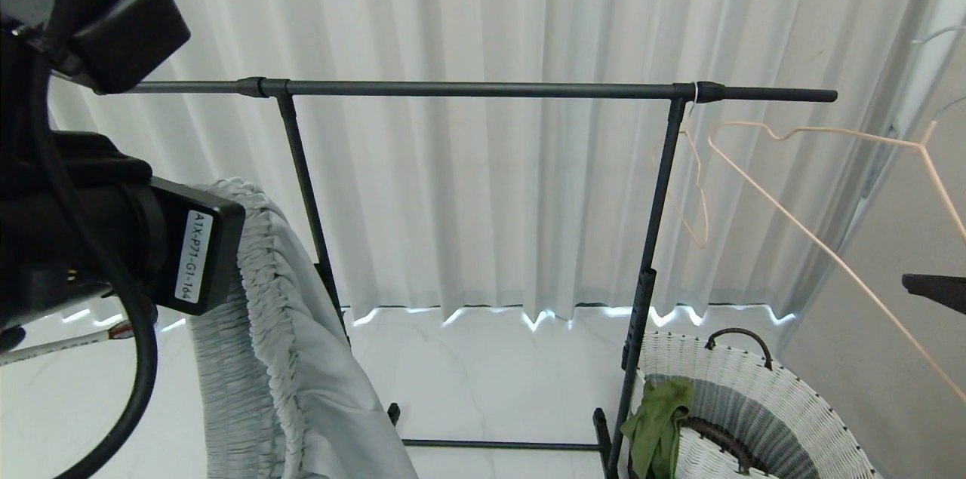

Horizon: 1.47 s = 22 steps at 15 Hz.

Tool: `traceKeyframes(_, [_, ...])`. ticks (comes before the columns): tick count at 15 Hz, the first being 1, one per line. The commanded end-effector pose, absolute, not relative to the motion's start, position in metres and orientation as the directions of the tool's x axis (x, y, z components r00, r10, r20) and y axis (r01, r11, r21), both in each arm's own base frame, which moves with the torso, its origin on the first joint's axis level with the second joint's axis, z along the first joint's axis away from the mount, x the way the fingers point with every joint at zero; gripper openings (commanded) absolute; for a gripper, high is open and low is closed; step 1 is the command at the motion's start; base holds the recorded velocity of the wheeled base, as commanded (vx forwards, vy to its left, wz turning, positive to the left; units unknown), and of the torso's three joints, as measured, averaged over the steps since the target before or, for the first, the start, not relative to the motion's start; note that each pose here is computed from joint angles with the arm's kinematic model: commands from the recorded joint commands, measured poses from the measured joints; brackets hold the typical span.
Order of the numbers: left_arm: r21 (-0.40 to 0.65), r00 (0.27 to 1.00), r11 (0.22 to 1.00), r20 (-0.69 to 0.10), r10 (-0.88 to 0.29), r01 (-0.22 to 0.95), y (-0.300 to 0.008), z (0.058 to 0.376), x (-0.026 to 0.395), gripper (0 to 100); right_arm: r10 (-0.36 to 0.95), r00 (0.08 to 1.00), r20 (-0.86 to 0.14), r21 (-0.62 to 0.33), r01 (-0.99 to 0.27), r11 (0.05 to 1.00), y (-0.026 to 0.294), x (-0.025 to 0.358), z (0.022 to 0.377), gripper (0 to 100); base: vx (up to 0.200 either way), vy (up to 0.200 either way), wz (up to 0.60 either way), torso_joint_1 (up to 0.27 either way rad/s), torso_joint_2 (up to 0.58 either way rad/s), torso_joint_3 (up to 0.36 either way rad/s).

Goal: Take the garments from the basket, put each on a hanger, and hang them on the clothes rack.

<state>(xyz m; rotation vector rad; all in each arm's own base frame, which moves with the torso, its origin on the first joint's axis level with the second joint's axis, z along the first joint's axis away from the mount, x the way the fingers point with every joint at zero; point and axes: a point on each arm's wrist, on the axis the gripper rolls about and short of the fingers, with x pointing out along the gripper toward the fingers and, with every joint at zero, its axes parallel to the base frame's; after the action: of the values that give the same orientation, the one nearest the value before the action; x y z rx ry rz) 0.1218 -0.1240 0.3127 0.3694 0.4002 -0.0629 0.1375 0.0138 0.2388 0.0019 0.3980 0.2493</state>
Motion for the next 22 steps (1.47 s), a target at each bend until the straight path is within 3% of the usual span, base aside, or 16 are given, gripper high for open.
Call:
traceKeyframes(1, [0.347,0.921,0.93,-0.389,0.025,0.121,-0.124,0.312,0.122,0,0.36,0.861,-0.36,0.047,-0.369,0.928,0.029,0.121,0.242,0,0.0,0.0,0.0,0.0,0.0,0.0])
traceKeyframes(8, [0.354,0.92,0.929,-0.389,0.04,0.109,-0.124,0.311,0.123,0,0.564,0.711,-0.419,0.059,-0.599,0.799,0.058,0.105,0.232,0,0.0,0.2,0.0,0.002,0.0,0.002])
traceKeyframes(11, [0.379,0.909,0.92,-0.411,0.074,0.096,-0.122,0.301,0.128,0,0.647,0.625,-0.437,0.076,-0.691,0.719,0.071,0.096,0.227,0,0.0,0.0,0.0,0.0,0.0,0.0])
traceKeyframes(16, [0.423,0.881,0.905,-0.44,0.171,0.036,-0.131,0.285,0.151,0,0.782,0.402,-0.477,0.178,-0.827,0.534,0.092,0.069,0.212,0,0.0,0.0,0.0,0.0,0.0,0.0])
traceKeyframes(22, [0.323,0.839,0.936,-0.464,0.283,-0.138,-0.175,0.256,0.203,0,0.811,0.293,-0.506,0.232,-0.859,0.456,0.096,0.056,0.199,0,0.0,0.0,0.0,0.0,0.0,0.0])
